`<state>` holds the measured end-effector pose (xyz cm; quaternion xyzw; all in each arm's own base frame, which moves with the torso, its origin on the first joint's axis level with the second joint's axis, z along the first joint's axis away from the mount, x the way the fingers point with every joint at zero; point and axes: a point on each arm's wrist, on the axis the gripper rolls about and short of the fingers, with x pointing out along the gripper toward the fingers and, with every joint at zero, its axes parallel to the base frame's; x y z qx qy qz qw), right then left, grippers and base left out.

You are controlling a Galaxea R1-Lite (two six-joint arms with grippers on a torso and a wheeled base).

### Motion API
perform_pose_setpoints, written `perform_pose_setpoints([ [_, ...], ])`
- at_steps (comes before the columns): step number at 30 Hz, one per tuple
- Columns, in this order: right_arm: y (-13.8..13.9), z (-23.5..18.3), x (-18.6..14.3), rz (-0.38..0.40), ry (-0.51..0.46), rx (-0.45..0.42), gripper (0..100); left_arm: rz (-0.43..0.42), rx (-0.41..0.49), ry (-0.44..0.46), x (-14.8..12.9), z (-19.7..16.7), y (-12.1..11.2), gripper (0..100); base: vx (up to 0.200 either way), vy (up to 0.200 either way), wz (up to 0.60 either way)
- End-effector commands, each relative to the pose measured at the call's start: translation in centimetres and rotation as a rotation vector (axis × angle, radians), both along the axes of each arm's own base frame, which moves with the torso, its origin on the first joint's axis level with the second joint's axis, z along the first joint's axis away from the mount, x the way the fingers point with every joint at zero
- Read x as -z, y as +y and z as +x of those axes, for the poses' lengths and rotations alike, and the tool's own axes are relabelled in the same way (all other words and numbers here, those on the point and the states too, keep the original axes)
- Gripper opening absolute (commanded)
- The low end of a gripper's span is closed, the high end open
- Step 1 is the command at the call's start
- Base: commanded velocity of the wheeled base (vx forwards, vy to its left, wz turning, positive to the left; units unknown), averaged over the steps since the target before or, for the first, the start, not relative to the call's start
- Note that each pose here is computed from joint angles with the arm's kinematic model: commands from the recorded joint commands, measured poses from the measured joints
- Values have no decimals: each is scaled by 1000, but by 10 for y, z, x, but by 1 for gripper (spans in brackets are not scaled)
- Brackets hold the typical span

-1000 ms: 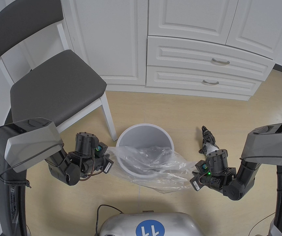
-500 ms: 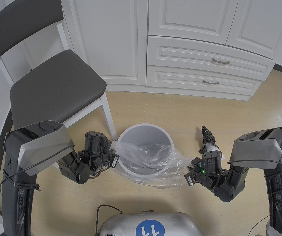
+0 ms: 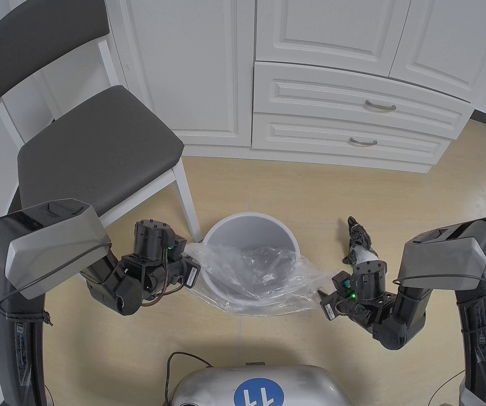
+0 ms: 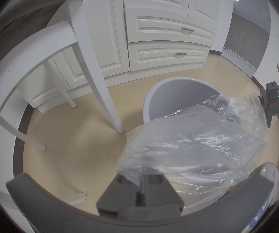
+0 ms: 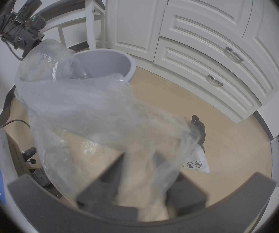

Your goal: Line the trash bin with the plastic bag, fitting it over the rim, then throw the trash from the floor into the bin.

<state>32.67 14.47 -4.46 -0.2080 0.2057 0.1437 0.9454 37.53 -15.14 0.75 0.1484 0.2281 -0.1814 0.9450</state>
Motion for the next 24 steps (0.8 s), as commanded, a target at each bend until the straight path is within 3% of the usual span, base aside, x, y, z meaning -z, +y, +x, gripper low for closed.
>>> perform_pose_setpoints([
  [1, -4, -7, -14, 4, -15, -19, 100, -3, 2, -10, -4, -1, 0, 0, 0, 0, 0],
  [6, -28, -15, -45, 65, -32, -136, 100, -3, -1, -10, -4, 0, 0, 0, 0, 0, 0],
  [8, -49, -12, -56, 139, -35, -234, 100, 0, -4, -3, 1, 3, 0, 0, 0, 0, 0],
  [11, -79, -4, -57, 215, -41, -313, 100, 3, -10, 3, 6, 6, 2, 0, 0, 0, 0],
  [17, -108, 4, -53, 260, -86, -347, 100, 1, -14, -1, 6, 7, 3, 0, 0, 0, 0],
  [24, -109, 2, -63, 283, -143, -418, 100, 0, -17, -4, 5, 8, 4, 0, 0, 0, 0],
])
